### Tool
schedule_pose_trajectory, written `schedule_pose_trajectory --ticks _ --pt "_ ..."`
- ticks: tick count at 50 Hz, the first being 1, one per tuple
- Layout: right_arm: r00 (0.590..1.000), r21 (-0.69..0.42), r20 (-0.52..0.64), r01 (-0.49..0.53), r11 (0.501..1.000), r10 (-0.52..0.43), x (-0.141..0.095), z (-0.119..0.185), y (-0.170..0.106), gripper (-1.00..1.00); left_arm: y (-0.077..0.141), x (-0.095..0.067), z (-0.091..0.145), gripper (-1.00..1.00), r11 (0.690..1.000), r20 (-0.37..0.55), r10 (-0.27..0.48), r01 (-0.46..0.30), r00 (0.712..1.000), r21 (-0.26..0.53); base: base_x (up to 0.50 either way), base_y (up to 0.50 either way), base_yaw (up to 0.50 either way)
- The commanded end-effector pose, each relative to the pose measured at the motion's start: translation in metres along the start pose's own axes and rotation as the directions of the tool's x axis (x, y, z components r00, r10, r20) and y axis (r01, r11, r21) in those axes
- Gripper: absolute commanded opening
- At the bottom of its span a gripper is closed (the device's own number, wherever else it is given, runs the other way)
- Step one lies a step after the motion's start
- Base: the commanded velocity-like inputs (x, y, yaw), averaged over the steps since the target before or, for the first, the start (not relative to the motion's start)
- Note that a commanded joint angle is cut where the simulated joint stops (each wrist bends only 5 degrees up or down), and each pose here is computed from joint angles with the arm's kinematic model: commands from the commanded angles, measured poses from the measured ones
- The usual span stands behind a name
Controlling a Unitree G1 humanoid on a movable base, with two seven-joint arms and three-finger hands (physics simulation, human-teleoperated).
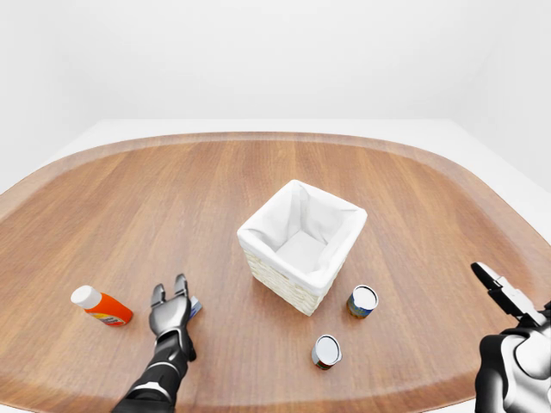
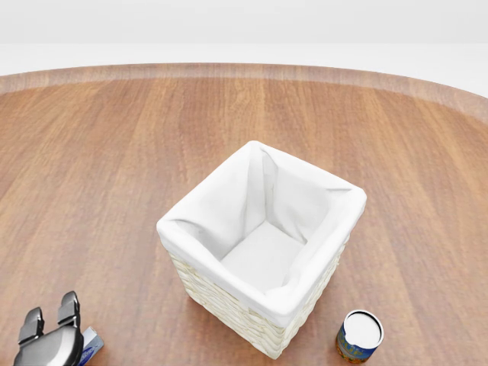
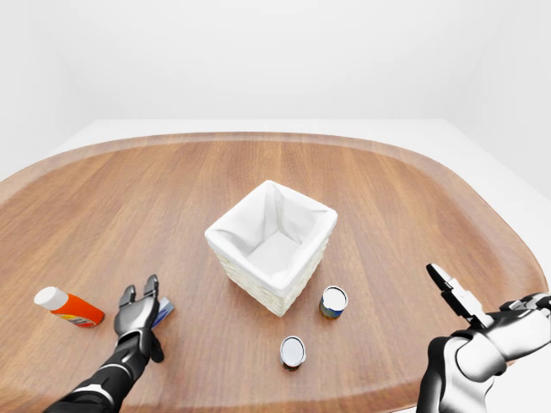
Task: Pick up the alphabet soup and the cream cheese box, and put them in the basket.
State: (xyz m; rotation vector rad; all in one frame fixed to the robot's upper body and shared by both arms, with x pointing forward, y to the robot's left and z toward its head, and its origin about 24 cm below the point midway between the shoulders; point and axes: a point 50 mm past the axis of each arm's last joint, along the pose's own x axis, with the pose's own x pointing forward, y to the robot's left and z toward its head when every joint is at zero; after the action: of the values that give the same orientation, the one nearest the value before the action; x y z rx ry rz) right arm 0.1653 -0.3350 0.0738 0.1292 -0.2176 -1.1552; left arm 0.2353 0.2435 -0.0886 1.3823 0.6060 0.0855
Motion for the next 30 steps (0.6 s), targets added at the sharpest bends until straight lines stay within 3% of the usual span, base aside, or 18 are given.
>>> schedule_pose_trajectory --ticks 1,30 --pt "1.0 0.001 0.003 -0.001 1.0 0.001 -0.0002 0.0008 -0.0001 1.0 -0.0336 -0.0219 -0.0165 1.0 0.992 -0.063 -0.127 0.128 0.99 0.009 0.0 0.0 0.0" --pt "1.0 -0.003 0.0 -0.002 1.0 0.002 0.0002 -0.0004 0.0007 1.0 -0.041 -0.0259 -0.0139 1.0 0.983 -0.066 -0.181 0.183 0.981 0.026 0.0 0.0 0.0"
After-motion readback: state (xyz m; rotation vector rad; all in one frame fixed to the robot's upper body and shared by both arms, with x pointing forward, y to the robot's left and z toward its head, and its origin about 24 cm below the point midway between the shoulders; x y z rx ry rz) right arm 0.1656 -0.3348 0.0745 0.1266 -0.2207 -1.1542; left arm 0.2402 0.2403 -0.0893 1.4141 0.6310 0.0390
